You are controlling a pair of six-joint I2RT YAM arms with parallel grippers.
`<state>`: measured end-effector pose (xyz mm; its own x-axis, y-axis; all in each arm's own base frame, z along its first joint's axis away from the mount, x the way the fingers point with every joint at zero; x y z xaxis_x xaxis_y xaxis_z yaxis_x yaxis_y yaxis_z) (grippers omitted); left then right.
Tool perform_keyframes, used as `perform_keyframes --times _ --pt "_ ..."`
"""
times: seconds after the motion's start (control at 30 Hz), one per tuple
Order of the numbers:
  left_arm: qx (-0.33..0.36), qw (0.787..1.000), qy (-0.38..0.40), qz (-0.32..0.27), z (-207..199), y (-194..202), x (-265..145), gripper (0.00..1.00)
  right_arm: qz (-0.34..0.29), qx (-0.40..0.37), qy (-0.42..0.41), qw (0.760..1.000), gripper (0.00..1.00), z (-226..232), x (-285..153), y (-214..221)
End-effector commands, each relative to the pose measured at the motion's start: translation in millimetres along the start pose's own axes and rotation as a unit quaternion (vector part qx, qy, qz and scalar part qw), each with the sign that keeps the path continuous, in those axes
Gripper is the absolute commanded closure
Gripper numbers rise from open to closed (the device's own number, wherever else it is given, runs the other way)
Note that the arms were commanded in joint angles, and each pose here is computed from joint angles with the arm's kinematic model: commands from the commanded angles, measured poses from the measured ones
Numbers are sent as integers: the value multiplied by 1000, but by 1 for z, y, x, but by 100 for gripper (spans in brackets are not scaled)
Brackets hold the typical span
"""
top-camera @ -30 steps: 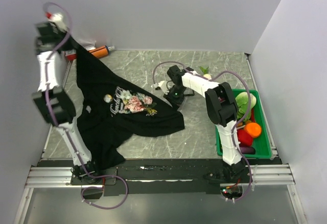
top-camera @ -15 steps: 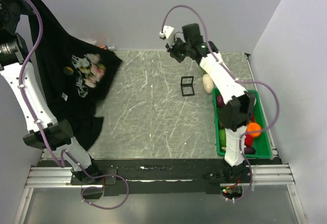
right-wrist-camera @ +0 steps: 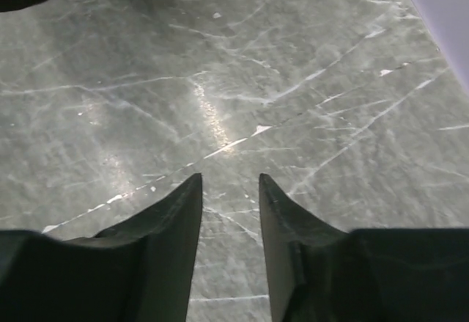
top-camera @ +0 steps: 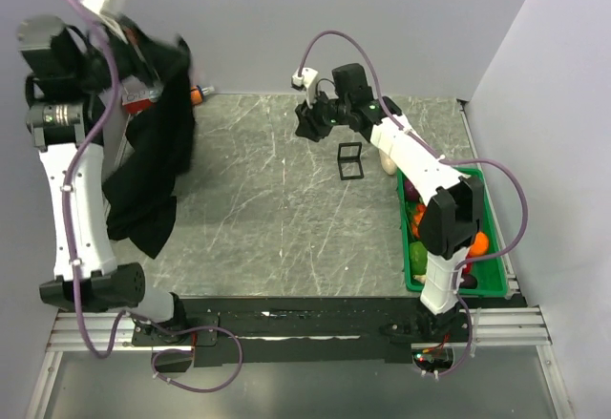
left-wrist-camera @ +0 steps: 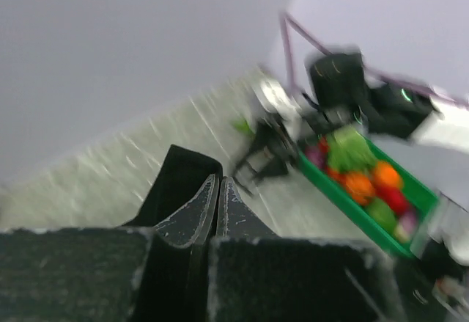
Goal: Remove the brooch from the garment
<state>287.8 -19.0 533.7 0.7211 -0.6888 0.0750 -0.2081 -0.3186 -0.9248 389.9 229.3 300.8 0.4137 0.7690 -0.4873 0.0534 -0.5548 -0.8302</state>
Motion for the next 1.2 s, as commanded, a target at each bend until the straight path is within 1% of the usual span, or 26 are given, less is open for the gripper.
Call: perform_keyframes --times 0.0,0.03,0.07,0.1,0.17,0.2,0.23,0.27,0.3,0.33,0.37,0.4,0.43,0.47,0.53,0.57,0.6,0.67,0.7,0.73,0.77,0.8,0.83,0.9,0.93,1.17 --pt "-24 991 28 128 -48 50 -45 99 -36 -4 -16 999 51 0 3 -14" --pt "-20 981 10 193 -45 77 -59 99 -33 -2 -20 999 50 -2 10 -10" --pt "-24 973 -14 230 -35 97 -65 99 -33 -2 -25 999 48 -1 14 -10" --pt "30 965 -55 255 -33 108 -82 99 -34 -4 -32 999 47 3 20 -11" --pt "45 943 -108 311 -21 142 -101 99 -34 -14 -49 998 45 8 31 -10" --pt "126 927 -155 317 -28 145 -123 99 -34 -20 -58 998 44 14 37 -12" --pt "161 915 -175 327 -30 151 -135 99 -34 -26 -60 997 43 14 43 -11" --pt "176 899 -187 354 -27 169 -147 99 -36 -30 -64 997 42 16 47 -12" --pt "242 882 -201 351 -42 173 -168 99 -38 -32 -68 996 41 18 51 -13" --pt "264 859 -245 364 -43 178 -183 99 -39 -35 -77 996 39 21 62 -12" --pt "274 844 -266 377 -44 188 -193 99 -45 -37 -84 995 37 23 67 -14" --pt "303 833 -286 363 -56 191 -208 99 -50 -37 -91 994 35 25 73 -14" --pt "314 816 -317 366 -58 192 -217 99 -52 -39 -105 992 33 32 85 -14" --pt "318 813 -325 363 -60 194 -222 99 -56 -39 -111 991 29 35 92 -13" --pt "290 823 -355 335 -68 194 -226 99 -75 -25 -121 990 26 41 109 -14" --pt "277 832 -360 319 -73 190 -226 99 -88 -17 -127 988 22 47 117 -18" --pt "240 846 -367 304 -74 191 -222 99 -113 8 -133 985 19 52 125 -26" --pt "213 864 -353 289 -77 190 -217 99 -130 33 -153 979 15 67 149 -29" --pt "193 871 -354 282 -78 189 -214 99 -138 60 -166 974 14 73 157 -33" --pt "182 874 -353 281 -78 190 -212 99 -162 53 -164 972 11 74 172 -37" --pt "176 875 -356 278 -78 188 -211 99 -170 43 -168 970 4 86 182 -45" --pt "168 876 -362 271 -79 188 -211 99 -169 18 -147 974 3 87 196 -41" --pt "168 875 -368 264 -82 185 -213 99 -192 -18 -137 971 1 90 201 -52" --pt "171 872 -381 254 -85 181 -216 99 -208 -98 -136 964 0 105 221 -52" --pt "175 873 -383 245 -88 177 -217 99 -214 -119 -129 961 0 106 224 -57" --pt "190 875 -398 201 -103 163 -226 99 -241 -228 -85 939 0 115 254 -61"
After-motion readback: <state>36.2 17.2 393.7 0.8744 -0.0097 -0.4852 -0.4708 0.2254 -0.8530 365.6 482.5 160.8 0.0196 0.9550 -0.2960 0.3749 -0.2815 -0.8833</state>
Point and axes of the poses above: each gripper's point midway between its finger pads, its own x axis out along the fingers, its own z axis along the line the jaws close on, y = z × x, the point moved 10 cm from there along -x, back along the fingers, and after that the axes turned 14 degrees about -x, right-handed, at the moved point
